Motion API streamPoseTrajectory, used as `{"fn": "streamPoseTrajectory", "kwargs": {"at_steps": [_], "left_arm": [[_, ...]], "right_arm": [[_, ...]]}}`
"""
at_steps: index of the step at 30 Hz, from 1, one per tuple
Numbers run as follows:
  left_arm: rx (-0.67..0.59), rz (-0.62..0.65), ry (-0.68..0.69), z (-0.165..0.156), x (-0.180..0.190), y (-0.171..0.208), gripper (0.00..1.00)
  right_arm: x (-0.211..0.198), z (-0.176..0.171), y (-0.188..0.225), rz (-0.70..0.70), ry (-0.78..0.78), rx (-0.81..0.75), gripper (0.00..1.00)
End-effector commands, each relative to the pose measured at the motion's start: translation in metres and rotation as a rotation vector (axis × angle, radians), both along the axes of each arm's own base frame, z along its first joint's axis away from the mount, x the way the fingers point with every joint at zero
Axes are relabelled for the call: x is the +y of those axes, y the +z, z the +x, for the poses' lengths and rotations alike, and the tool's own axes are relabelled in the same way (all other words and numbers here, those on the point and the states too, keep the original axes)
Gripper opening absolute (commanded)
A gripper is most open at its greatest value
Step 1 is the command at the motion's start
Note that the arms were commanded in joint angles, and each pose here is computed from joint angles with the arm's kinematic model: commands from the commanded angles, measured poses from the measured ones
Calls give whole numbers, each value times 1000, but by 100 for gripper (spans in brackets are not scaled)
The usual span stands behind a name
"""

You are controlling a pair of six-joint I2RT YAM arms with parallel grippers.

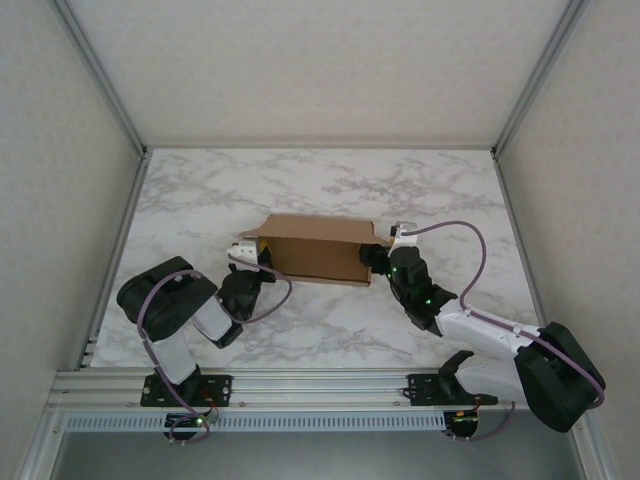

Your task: Fold the paper box

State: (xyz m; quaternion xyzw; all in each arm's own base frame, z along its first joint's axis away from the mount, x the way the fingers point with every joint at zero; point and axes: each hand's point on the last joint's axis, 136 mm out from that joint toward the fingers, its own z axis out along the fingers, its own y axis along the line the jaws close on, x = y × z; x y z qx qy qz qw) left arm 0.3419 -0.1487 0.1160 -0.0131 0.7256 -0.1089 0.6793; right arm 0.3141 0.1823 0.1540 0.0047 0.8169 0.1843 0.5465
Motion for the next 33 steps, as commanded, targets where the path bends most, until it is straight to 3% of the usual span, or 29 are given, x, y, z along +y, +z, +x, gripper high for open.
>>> {"fn": "streamPoseTrajectory", "kwargs": {"at_steps": [1,16,23,29,31,33], "left_arm": [[-15,-36,54,6,4,10,0],[34,-44,152,15,13,-2,0],[46,-35,142,16,11,-4,0],[72,1,88,21,-2,-11,0],[77,0,71,21,-5,-12,0],[88,6,48,21,-9,-14,3]], "right_arm": [[25,2,10,9,121,7,69],[37,-9,10,-105,233,128,75],[48,-53,46,50,396,159,70],[63,-79,113,122,549,180,42],[56,-65,131,175,451,153,20],[53,-50,143,194,374,157,9]]}}
